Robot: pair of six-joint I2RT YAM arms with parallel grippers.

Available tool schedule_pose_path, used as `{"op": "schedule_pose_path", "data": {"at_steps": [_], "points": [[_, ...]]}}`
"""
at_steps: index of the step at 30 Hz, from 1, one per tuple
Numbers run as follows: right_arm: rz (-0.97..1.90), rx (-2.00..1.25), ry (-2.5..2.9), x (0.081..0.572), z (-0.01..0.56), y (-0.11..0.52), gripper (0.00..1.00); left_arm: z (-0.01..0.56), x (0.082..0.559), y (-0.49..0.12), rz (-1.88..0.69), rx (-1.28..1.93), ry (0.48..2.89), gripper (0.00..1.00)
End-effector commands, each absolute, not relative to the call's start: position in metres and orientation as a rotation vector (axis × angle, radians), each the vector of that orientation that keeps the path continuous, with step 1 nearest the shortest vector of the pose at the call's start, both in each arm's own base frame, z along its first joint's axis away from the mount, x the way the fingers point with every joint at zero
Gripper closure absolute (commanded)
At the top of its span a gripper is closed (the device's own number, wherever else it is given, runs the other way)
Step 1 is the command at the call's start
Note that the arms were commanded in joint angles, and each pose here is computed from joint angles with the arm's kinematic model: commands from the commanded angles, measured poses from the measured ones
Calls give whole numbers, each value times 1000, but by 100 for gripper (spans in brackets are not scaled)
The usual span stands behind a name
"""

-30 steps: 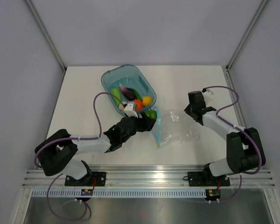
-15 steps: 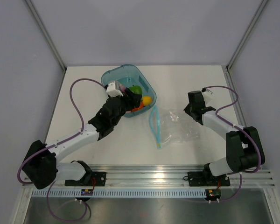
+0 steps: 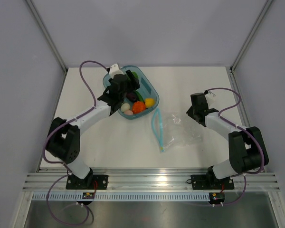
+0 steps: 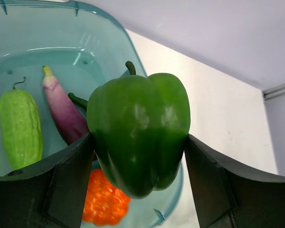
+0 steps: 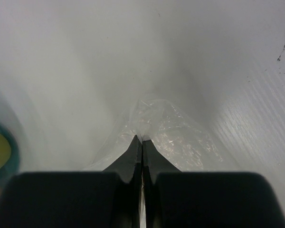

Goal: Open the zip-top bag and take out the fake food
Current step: Place the fake vegetable in the bin.

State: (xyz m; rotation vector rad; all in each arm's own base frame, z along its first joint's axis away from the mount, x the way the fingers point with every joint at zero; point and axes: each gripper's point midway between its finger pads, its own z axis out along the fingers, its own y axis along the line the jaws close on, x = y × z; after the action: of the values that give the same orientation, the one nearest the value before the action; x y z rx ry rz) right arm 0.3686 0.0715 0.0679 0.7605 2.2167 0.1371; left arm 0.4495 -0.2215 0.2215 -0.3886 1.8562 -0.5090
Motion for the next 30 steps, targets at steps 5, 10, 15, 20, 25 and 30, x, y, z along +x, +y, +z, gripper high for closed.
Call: {"op": "schedule_pose_path", "data": {"at_steps": [5,10,15,20,25,30], "points": [[150,748,2191,380,75,73,100,215,508,-237,-510,-328,1857,38],[169,724,2205,384,76,77,100,187,526,-247,-568,-344,1877,36],[206,723,2220,384,75,83,100,155,534,-253,-607,-381,1924,32],[228,721,2220,385,76,87,100,146,540,-252,-649,-400,1933,22],[236,713,2222,385,77,88,100,146,541,-246,-606,-387,1937,6],[218,704,2232,385,75,87,100,148,540,-237,-536,-382,1958,1]]}}
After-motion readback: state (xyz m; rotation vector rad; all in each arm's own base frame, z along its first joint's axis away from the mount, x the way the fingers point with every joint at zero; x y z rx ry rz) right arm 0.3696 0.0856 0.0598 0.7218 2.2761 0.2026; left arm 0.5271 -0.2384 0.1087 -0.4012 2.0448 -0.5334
